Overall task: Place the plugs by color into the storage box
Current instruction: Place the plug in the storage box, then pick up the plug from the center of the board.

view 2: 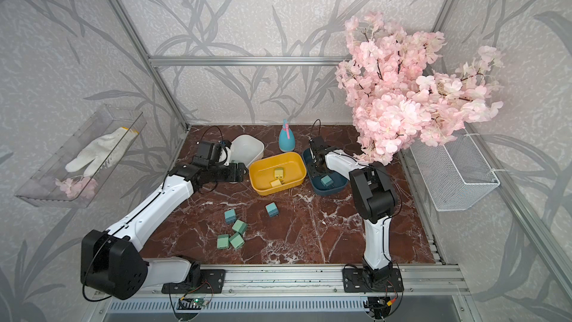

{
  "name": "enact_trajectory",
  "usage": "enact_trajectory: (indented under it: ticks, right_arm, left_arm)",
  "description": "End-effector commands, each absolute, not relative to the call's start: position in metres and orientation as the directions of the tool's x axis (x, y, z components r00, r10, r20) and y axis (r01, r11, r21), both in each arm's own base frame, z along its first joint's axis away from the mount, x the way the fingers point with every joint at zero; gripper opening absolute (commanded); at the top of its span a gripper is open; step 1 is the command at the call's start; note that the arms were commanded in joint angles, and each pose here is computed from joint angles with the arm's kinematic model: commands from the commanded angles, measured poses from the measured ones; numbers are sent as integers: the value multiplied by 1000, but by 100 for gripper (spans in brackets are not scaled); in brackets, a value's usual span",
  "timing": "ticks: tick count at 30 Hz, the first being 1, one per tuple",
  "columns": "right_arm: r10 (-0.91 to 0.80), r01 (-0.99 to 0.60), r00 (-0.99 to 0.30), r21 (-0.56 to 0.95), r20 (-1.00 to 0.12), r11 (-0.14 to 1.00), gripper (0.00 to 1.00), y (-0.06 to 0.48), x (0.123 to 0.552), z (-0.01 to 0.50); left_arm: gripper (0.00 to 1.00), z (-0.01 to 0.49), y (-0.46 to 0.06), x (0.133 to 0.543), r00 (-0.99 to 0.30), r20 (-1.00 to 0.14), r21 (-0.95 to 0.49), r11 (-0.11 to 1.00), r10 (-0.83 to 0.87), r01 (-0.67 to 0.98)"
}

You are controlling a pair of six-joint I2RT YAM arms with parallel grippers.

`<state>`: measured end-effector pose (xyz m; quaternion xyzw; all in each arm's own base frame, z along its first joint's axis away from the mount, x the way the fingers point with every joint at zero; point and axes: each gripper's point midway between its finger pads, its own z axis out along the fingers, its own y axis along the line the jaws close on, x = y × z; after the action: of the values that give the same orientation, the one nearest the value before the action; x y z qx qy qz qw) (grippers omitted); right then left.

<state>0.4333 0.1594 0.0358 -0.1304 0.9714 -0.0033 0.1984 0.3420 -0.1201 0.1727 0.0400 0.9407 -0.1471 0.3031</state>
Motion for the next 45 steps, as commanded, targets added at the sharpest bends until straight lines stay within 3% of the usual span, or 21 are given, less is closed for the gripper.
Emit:
enact_trajectory:
  ticks: [1, 16, 23, 27, 34, 40, 45]
  right_arm:
    - [-244, -229, -881, -87, -406, 970, 69, 151, 430, 55]
    - [-180, -211, -818, -7, -546, 977, 70, 146, 393, 129]
    - [-184, -246, -768, 18, -614, 969, 70, 155, 360, 149]
    - [-177, -276, -735, 51, -654, 960, 70, 166, 337, 160]
    - [-278, -490, -617, 83, -736, 868, 70, 215, 295, 173]
    - [-253, -473, -637, 110, -728, 874, 70, 215, 286, 162]
    - [-244, -469, -661, 137, -710, 872, 70, 222, 287, 150]
  left_arm:
    - [89, 176, -118, 346, -803, -596, -234, 958, -7, 165]
    - [90, 176, -106, 342, -793, -609, -171, 977, -5, 125]
    - [90, 165, -150, 307, -790, -590, -29, 973, 168, 229]
    - [89, 146, -169, 276, -851, -509, -103, 973, 125, 204]
    - [89, 113, -173, 220, -938, -344, -197, 973, 50, 124]
    - [87, 87, -132, 165, -982, -187, -141, 990, -30, -4]
    - [82, 74, -134, 150, -980, -165, -202, 977, -108, -74]
